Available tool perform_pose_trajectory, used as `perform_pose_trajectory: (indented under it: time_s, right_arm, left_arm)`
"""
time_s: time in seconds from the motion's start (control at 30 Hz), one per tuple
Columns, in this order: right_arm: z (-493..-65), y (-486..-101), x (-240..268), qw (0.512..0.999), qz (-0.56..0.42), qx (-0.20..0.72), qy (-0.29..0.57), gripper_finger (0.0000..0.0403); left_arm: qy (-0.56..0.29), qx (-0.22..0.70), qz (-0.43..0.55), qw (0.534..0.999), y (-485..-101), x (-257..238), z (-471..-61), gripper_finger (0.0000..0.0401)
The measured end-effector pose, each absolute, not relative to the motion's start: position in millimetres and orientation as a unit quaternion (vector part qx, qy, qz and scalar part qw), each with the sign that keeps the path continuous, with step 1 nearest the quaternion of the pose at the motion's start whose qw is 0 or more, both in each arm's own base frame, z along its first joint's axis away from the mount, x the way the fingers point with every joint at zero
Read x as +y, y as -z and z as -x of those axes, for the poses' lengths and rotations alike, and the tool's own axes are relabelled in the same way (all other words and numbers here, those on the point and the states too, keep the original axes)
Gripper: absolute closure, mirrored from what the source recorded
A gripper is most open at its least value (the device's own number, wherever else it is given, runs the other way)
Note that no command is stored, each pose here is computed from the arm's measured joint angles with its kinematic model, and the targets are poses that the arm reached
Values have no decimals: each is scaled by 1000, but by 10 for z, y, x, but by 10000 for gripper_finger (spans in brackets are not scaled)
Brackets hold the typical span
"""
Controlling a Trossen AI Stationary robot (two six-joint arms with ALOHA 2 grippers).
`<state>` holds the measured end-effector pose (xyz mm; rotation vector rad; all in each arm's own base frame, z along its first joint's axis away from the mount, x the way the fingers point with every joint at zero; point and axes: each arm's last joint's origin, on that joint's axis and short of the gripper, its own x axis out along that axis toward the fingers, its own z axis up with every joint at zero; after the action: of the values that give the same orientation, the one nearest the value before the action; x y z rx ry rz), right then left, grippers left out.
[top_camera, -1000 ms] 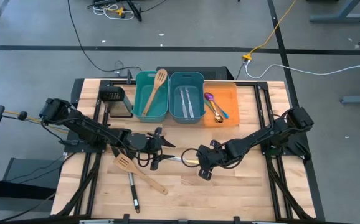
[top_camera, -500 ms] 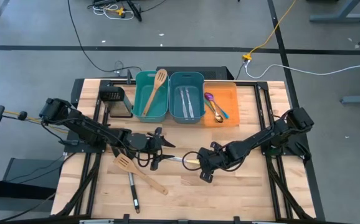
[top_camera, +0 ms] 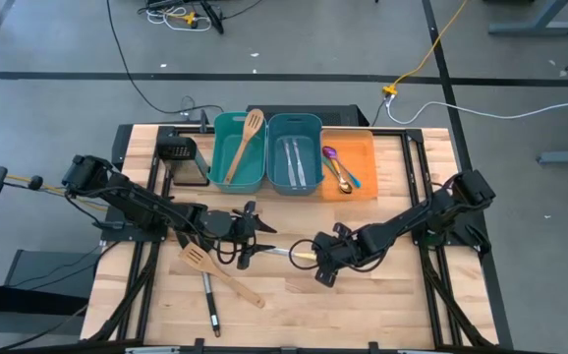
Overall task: Pick & Place Kitchen Items
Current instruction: Put the yellow knife into the blue bin
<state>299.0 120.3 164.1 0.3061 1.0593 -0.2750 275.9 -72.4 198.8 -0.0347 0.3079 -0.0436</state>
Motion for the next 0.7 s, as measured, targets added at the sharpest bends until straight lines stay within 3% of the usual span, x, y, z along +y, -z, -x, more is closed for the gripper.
perform_pose_trajectory:
  time_s: [0.7]
  right_arm:
    - [-2853, -1313, 1140, 854, -192, 462, 141, 275]
  left_arm:
    - [22, 153, 17, 988, -1988, -724, -2760, 191]
